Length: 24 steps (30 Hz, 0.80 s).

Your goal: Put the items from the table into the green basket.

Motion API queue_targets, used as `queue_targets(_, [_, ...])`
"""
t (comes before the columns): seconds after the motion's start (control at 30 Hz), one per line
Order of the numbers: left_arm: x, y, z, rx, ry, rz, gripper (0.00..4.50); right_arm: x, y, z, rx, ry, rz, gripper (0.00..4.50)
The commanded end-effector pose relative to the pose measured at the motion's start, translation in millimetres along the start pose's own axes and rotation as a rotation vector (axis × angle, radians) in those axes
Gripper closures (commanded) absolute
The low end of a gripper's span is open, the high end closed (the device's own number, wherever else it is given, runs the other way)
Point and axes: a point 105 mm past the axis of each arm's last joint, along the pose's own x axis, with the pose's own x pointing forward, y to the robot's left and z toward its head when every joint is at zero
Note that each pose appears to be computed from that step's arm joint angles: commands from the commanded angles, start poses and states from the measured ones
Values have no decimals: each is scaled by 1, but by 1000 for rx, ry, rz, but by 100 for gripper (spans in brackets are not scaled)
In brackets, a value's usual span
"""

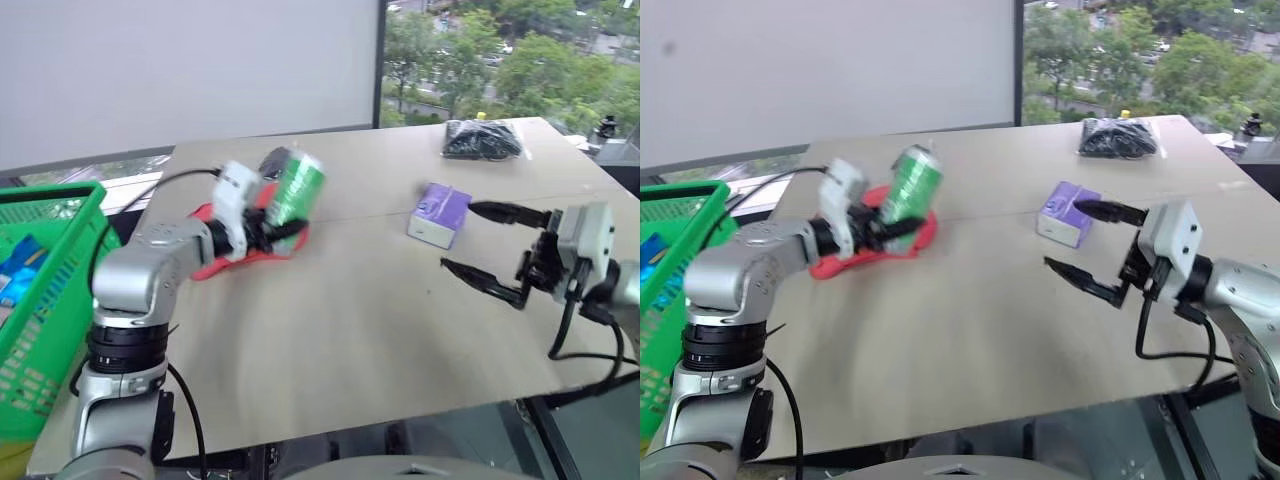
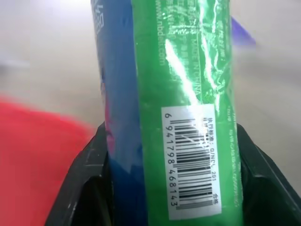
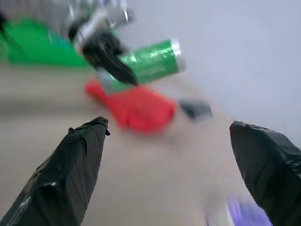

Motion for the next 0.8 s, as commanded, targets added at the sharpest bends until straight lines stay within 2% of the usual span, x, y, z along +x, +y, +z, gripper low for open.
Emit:
queue_targets(0.03, [-36,56,54,53,-211,358,240,22,6,10,15,-71,77,0])
queue_targets(0.13, [-77,108,70,87,-264,705,240,38,8,19,10,-128,127,0])
queue_targets(0.23, [-106,138,69,69,-264,904,240,46,7,27,0,-172,153,0])
queue_targets(0.47, [-129,169,54,-75,-240,1046,240,48,7,33,-30,-192,175,0])
queue_targets(0.53, [-134,179,49,-195,-279,1052,240,48,5,32,-39,-186,168,0])
queue_targets(0.57, [-139,184,50,-209,-298,1076,141,47,4,31,-42,-180,164,0])
queue_targets(0.67, [-146,196,42,-228,-279,1127,16,44,0,26,-54,-154,151,0])
queue_targets(0.73, [-146,198,43,-223,-282,1135,7,41,-2,25,-61,-143,141,0])
queue_targets(0.8, [-127,188,53,-229,-312,1020,7,38,-6,25,-72,-130,123,0])
